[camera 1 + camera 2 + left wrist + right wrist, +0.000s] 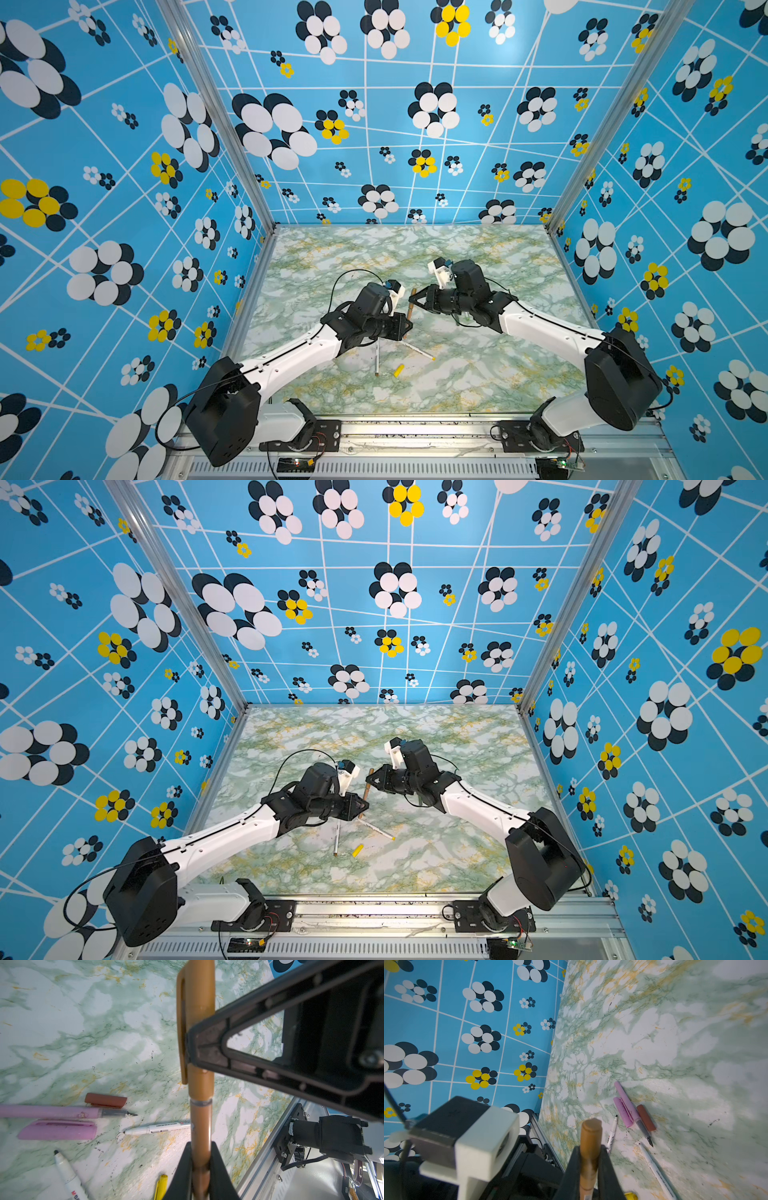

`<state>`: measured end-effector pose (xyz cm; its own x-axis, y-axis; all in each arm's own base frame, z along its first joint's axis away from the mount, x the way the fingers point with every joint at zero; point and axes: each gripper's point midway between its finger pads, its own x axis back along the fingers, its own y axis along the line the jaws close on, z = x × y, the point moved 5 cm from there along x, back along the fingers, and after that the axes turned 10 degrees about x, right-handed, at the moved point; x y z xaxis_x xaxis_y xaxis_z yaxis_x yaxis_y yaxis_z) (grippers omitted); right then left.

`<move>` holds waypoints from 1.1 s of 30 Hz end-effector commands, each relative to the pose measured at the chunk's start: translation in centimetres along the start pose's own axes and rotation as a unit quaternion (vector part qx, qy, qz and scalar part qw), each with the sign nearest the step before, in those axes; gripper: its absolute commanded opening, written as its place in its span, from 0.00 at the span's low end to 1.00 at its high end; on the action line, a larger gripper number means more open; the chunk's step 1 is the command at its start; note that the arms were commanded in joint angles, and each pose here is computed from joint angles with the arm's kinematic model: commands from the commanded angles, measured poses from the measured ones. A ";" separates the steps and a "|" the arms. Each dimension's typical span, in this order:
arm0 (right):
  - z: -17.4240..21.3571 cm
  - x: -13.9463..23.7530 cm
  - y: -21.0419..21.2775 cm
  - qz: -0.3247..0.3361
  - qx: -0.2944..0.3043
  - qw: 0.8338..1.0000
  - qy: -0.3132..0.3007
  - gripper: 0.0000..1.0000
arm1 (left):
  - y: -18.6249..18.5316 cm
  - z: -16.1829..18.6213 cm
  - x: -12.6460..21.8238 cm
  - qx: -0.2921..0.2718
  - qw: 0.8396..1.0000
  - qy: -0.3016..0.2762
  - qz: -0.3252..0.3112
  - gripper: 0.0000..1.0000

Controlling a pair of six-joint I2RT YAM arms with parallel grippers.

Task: Insert the pens into the pen caps
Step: 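Lower the tan cap onto the pen nib while the left gripper holds the pen, then press the tan cap down onto the pen while the left gripper holds it steady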

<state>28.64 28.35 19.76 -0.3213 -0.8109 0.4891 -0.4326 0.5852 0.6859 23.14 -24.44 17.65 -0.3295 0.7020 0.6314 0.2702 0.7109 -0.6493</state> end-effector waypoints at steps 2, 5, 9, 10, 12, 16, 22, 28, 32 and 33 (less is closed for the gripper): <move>5.9 -1.8 -1.6 0.018 -0.036 0.993 0.112 0.00 | -5.3 -6.6 3.2 -0.066 0.985 -0.138 0.083 0.00; 6.7 -2.3 -1.2 0.015 -0.037 0.992 0.122 0.00 | -5.5 -7.2 3.5 -0.068 0.983 -0.147 0.085 0.00; 7.3 -2.8 -1.0 0.014 -0.037 0.990 0.132 0.00 | -5.6 -8.1 3.9 -0.069 0.981 -0.156 0.087 0.00; 7.5 -2.9 -1.1 0.014 -0.038 0.990 0.135 0.00 | -5.6 -8.3 4.1 -0.069 0.981 -0.159 0.087 0.00; 7.9 -3.1 -0.9 0.013 -0.038 0.989 0.140 0.00 | -5.5 -8.8 4.4 -0.071 0.980 -0.164 0.087 0.00; 8.4 -3.5 -0.7 0.012 -0.038 0.988 0.146 0.00 | -5.5 -9.6 5.1 -0.075 0.978 -0.174 0.086 0.00; 8.7 -3.7 -0.3 0.007 -0.034 0.988 0.152 0.00 | -5.0 -10.5 5.9 -0.076 0.976 -0.186 0.082 0.00; 9.0 -3.8 0.0 0.001 -0.029 0.987 0.157 0.00 | -4.5 -11.0 6.0 -0.061 0.975 -0.192 0.093 0.00; 8.6 -3.7 0.2 0.002 -0.024 0.988 0.153 0.00 | -4.3 -11.0 5.8 -0.057 0.975 -0.191 0.094 0.00; 8.5 -3.6 0.4 0.002 -0.022 0.988 0.152 0.00 | -4.2 -11.0 5.7 -0.057 0.976 -0.190 0.094 0.00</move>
<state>29.23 31.07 20.06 -0.3841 -0.8196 0.4251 -0.4564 0.5688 0.6843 24.65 -22.05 18.72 -0.3072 0.6977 0.6472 0.2147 0.7134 -0.6671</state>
